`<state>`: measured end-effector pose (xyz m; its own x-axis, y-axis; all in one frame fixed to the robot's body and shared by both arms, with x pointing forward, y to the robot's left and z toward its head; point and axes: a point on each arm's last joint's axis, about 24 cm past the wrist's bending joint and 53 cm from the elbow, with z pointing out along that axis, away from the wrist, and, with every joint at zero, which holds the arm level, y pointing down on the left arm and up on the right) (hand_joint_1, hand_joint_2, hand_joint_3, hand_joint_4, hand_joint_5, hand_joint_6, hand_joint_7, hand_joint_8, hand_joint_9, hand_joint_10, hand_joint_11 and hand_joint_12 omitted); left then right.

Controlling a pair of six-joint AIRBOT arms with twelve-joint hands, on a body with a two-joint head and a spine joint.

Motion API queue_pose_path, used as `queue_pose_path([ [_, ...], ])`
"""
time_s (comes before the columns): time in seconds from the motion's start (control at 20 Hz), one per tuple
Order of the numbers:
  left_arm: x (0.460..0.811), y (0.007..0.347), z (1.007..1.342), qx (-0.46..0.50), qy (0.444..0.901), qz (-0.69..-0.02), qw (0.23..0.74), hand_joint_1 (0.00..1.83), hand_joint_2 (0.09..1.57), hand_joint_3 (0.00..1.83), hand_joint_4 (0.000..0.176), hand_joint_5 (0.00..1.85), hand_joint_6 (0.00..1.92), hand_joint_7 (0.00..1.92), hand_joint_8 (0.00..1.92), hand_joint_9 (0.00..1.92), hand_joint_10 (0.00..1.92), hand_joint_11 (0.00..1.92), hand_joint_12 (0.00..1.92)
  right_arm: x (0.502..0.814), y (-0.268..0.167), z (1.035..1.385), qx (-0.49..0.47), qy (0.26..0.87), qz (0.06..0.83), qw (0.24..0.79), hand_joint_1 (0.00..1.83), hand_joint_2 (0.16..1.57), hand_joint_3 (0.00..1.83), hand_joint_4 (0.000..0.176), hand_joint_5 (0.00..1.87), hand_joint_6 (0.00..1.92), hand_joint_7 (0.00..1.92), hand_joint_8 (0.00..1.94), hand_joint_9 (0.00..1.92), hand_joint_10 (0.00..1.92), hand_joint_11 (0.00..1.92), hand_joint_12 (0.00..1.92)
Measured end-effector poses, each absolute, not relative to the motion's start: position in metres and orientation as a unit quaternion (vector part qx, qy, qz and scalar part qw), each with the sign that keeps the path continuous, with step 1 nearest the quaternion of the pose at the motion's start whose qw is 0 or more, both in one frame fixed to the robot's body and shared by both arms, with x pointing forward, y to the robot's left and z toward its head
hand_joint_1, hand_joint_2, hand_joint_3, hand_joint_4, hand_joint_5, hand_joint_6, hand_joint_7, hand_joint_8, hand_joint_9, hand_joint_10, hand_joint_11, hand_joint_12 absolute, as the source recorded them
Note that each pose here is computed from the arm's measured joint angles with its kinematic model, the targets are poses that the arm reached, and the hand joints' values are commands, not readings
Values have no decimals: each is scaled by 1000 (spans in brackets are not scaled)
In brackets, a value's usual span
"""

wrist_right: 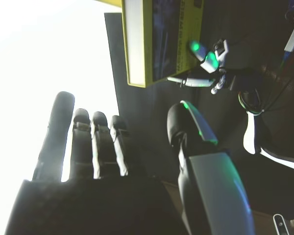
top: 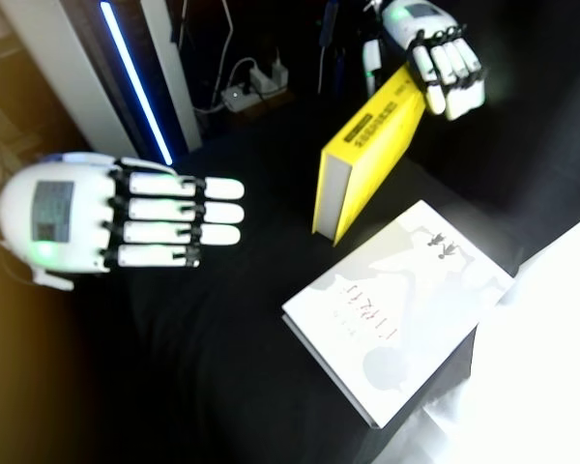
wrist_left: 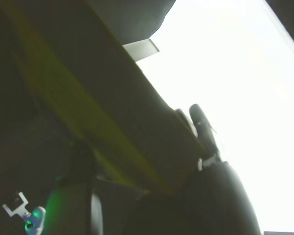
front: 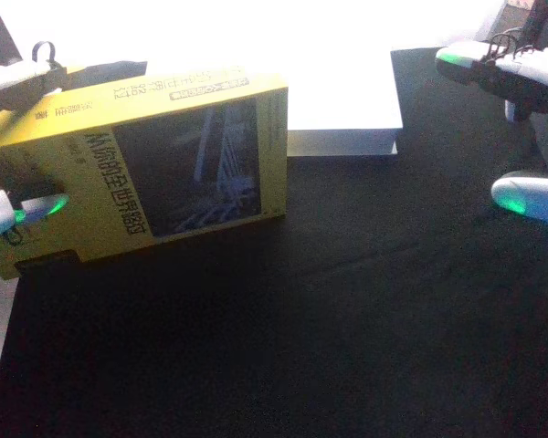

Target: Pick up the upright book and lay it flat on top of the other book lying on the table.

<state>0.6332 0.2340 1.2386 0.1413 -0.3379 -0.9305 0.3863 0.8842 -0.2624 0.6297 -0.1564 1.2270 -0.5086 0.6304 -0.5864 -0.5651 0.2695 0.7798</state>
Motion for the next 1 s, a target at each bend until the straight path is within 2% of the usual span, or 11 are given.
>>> queue_pose_path([
  [0.05,633,234,1240,20,607,-241,757,1236,1184,8,0,776,1023,846,1263,1093,1554,1094,1886,630,-156,1226,26,625,603,495,602,1308,0,0,0,0,0,0,0,0,0,1921],
  [0.1,632,234,1241,19,605,-242,759,1214,1204,6,0,761,1240,820,1307,1164,1554,1159,1883,630,-156,1226,26,626,603,494,603,1306,0,0,0,0,0,0,0,0,0,1921],
  [0.15,632,234,1243,19,603,-242,760,1206,1218,4,0,740,1307,799,1340,1196,1525,1163,1867,630,-156,1226,26,626,603,495,634,1298,0,0,0,0,0,0,9,4,0,1921],
  [0.3,629,231,1244,22,600,-243,762,1217,1215,0,0,652,1261,929,1300,1074,1440,995,1833,630,-156,1226,26,625,603,495,583,1302,0,0,0,0,0,0,0,0,0,1879],
  [0.4,625,227,1247,32,597,-243,764,1214,1215,0,0,679,1235,917,1352,1168,1519,1101,1873,630,-156,1226,26,625,603,495,541,1317,0,0,0,0,0,0,0,0,0,1866],
  [0.45,624,226,1248,36,596,-243,765,1220,1202,0,0,723,1162,930,1349,1176,1462,1101,1793,630,-156,1226,26,625,603,495,567,1317,0,0,0,0,0,0,0,0,0,1763],
  [0.65,618,220,1253,50,588,-248,768,1227,1187,0,0,745,1130,962,1289,1177,1335,1082,1704,630,-157,1226,27,625,603,495,503,1338,1,0,0,0,0,0,0,0,0,1755],
  [0.7,613,217,1257,56,585,-251,769,1218,1204,3,0,731,1126,915,1385,1164,1466,1095,1793,630,-157,1226,28,624,604,495,533,1352,8,0,0,0,0,0,0,0,0,1910],
  [0.85,605,209,1265,75,570,-261,776,1209,1224,1,0,696,1149,886,1443,1197,1560,1130,1871,630,-159,1234,29,613,611,500,622,1354,9,0,0,0,0,0,0,0,0,1921],
  [0.9,603,207,1266,80,567,-262,777,1209,1224,1,0,696,1149,886,1443,1197,1560,1130,1871,629,-160,1237,29,607,615,502,622,1354,9,0,0,0,0,0,0,0,0,1921],
  [1.0,601,202,1272,88,557,-268,781,1211,1201,0,0,793,1245,845,1309,1217,1578,1149,1872,630,-161,1243,30,593,625,507,833,1311,0,0,0,0,0,0,0,0,0,1921],
])
